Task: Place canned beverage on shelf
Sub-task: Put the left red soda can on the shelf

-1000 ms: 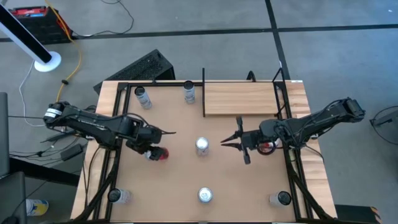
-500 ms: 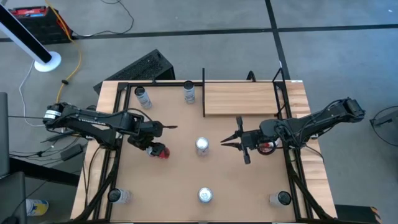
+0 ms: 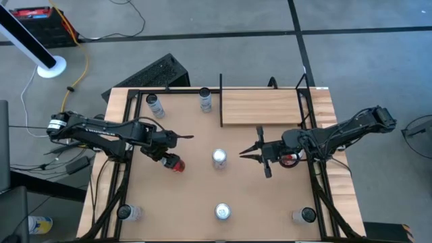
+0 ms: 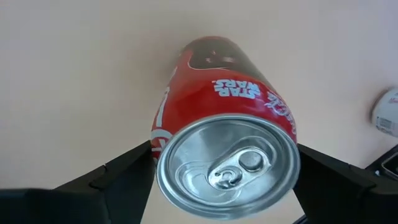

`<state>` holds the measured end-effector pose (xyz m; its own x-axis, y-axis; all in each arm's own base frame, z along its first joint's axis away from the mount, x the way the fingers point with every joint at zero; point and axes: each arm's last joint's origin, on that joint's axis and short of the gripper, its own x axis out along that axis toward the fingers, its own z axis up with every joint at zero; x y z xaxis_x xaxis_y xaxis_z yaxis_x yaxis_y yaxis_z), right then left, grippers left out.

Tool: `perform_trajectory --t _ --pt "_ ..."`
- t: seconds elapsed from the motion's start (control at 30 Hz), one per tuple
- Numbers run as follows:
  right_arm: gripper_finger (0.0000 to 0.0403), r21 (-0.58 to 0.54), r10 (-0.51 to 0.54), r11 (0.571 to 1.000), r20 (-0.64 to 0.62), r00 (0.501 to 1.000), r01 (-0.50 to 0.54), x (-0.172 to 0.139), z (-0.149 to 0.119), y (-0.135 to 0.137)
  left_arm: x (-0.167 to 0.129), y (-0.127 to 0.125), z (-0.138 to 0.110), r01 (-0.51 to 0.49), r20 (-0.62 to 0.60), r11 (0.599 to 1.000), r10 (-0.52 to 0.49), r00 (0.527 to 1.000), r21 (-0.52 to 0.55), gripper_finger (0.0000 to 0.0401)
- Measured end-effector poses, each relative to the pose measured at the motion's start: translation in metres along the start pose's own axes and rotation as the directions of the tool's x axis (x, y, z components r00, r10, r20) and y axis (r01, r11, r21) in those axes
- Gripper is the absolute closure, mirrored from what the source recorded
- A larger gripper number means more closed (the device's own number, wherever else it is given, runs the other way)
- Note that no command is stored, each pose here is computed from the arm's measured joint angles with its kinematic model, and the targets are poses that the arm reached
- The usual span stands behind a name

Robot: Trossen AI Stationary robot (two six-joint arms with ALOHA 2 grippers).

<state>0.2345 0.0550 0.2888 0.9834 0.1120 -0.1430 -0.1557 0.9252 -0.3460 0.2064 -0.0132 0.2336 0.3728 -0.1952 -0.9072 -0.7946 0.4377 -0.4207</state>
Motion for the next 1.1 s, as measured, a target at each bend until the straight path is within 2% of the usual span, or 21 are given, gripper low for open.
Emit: perform_trajectory --t 0.1,0.3,0.47,0.73,0.93,1.1 --pt "0.0339 -0.011 0.000 1.000 0.000 1.000 0.000 0.000 0.000 0.000 0.000 0.000 0.000 0.002 0.004 1.000 -0.002 1.000 -0.001 0.0053" --pt "0.0339 -0.034 -0.016 0.999 0.001 1.000 0.016 0.000 -0.001 -0.004 0.000 -0.006 0.001 0.076 -0.015 0.997 -0.077 0.997 -0.019 0.0026" --pt "0.0339 -0.025 -0.025 0.999 0.003 1.000 0.025 0.001 -0.001 -0.005 0.000 -0.010 0.003 0.116 0.001 0.993 -0.116 0.993 -0.021 0.0024" --pt "0.0339 -0.021 -0.024 0.999 0.003 1.000 0.024 0.001 -0.001 -0.005 0.000 -0.008 0.002 0.091 -0.010 0.995 -0.092 0.996 -0.038 0.0023" --pt "0.0339 -0.004 -0.024 1.000 0.002 1.000 0.024 0.001 -0.001 -0.005 0.000 -0.008 0.003 0.088 0.032 0.996 -0.087 0.996 -0.034 0.0023" --pt "0.0339 0.001 -0.014 1.000 0.006 1.000 0.014 0.000 0.000 -0.003 0.000 -0.008 0.004 0.082 0.041 0.997 -0.082 0.996 0.006 0.0023"
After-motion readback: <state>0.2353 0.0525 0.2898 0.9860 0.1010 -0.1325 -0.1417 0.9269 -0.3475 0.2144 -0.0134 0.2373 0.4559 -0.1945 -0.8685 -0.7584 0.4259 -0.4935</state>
